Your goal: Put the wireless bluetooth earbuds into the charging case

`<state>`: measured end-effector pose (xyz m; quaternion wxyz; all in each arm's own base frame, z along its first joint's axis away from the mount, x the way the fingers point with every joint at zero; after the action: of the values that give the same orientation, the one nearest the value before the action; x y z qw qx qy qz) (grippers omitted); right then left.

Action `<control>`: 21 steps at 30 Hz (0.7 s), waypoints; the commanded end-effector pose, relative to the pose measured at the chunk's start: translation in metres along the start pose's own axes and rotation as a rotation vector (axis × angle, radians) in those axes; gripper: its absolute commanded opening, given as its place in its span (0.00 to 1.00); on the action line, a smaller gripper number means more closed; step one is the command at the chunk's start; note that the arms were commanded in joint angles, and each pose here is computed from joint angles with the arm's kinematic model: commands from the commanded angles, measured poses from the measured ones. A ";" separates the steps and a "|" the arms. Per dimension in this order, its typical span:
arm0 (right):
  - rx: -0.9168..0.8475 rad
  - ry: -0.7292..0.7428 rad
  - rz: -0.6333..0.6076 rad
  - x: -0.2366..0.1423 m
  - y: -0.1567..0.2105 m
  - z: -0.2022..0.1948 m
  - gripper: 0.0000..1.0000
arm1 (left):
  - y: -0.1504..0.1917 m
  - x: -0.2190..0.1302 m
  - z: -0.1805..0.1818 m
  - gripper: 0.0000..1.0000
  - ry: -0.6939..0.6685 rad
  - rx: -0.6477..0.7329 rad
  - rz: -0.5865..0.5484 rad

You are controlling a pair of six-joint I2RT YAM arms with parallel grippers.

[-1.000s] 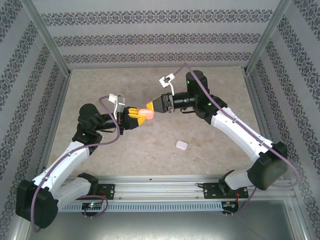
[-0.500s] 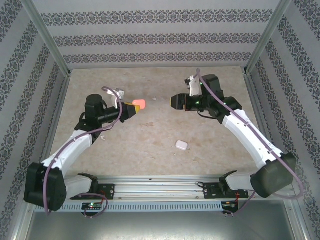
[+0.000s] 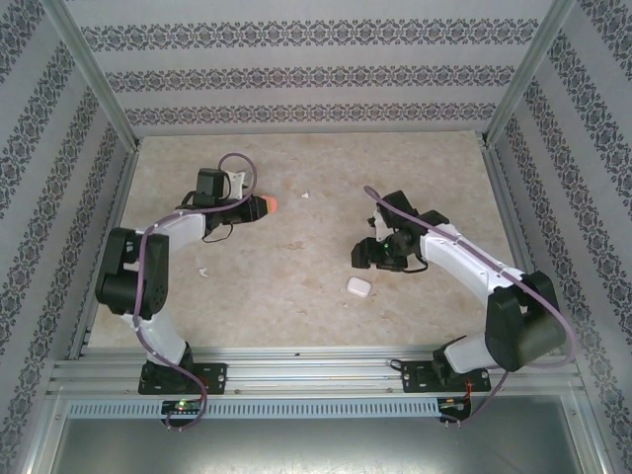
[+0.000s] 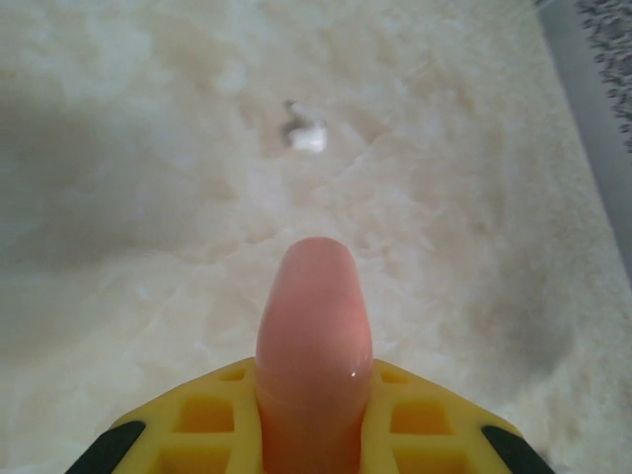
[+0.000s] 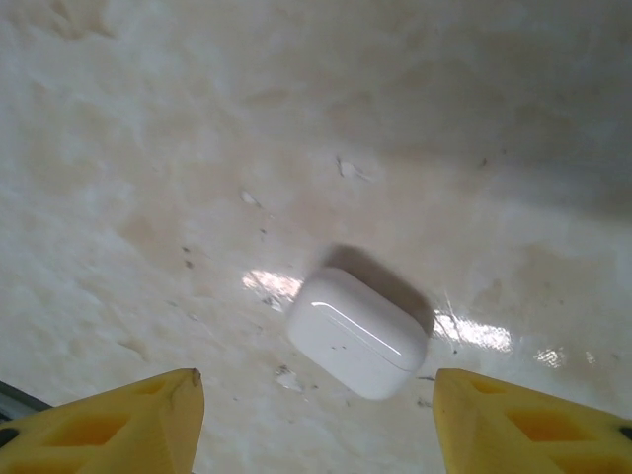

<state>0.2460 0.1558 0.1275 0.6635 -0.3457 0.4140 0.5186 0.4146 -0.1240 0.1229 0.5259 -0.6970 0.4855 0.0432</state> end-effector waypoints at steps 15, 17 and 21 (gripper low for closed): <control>-0.418 0.192 0.152 0.018 0.012 0.024 0.69 | 0.026 0.015 0.058 0.37 -0.133 -0.077 0.149; -0.527 0.276 0.168 0.017 0.012 0.027 0.70 | 0.021 0.011 0.056 0.43 -0.141 -0.065 0.141; -0.616 0.403 0.225 0.021 0.011 0.016 0.74 | 0.011 -0.004 0.050 0.51 -0.178 -0.011 0.158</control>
<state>0.2505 0.2093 0.1272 0.4711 -0.5291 0.3549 0.6101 0.4282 -0.0908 0.0708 0.5299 -0.6700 0.4986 0.1474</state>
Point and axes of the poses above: each hand's point on the last joint's axis, 136 mm out from that joint toward the fingers, its own x axis out along the fingers, its own z axis along the line the jaws close on, y = z × x, the point moved 4 cm from there along -x, back along the fingers, and after that the axes turned 15 degrees about x, right-handed, at the moved point
